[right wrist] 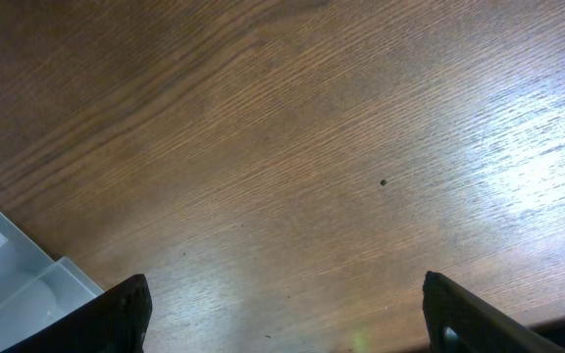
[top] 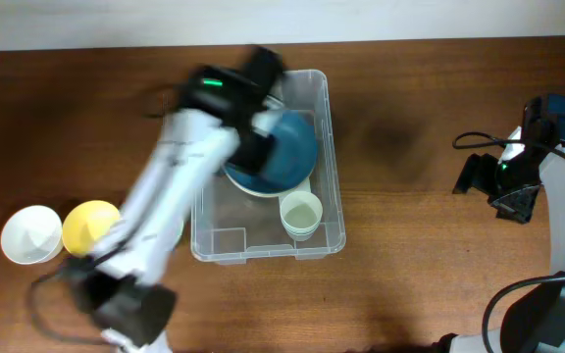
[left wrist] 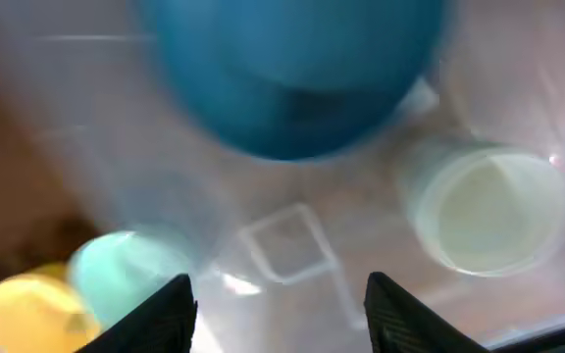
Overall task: Pack container
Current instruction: 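Move the left gripper to the white bowl rim and grip it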
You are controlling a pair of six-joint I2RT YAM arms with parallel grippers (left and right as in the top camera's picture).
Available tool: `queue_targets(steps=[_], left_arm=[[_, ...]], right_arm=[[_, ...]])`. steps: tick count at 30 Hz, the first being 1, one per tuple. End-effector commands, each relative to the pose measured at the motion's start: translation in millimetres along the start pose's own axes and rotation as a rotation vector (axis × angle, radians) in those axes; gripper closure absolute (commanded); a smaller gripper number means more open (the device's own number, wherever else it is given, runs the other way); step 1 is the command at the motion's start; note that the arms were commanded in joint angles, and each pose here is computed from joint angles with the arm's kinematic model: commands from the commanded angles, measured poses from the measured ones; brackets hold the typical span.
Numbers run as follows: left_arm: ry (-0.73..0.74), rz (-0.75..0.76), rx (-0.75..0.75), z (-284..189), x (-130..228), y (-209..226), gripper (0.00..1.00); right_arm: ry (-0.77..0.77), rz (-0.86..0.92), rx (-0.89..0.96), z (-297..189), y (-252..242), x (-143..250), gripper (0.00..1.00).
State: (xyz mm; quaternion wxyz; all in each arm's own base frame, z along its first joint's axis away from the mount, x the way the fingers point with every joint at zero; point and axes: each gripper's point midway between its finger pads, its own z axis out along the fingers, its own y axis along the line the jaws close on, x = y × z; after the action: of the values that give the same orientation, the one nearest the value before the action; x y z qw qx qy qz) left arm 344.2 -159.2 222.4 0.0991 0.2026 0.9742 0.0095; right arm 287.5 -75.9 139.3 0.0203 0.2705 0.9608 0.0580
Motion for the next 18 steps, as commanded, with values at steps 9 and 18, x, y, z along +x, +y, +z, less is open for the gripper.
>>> queue_targets(steps=[9,18], left_arm=[[-0.237,-0.830,-0.216,-99.5,134.1,231.8,0.38],[-0.058,-1.241,-0.143,44.1,237.8,281.6,0.37]], right_arm=[[-0.013,-0.015,-0.006,-3.8,2.4,1.2,0.16],[-0.013,-0.015,-0.006,-3.8,2.4,1.2,0.16]])
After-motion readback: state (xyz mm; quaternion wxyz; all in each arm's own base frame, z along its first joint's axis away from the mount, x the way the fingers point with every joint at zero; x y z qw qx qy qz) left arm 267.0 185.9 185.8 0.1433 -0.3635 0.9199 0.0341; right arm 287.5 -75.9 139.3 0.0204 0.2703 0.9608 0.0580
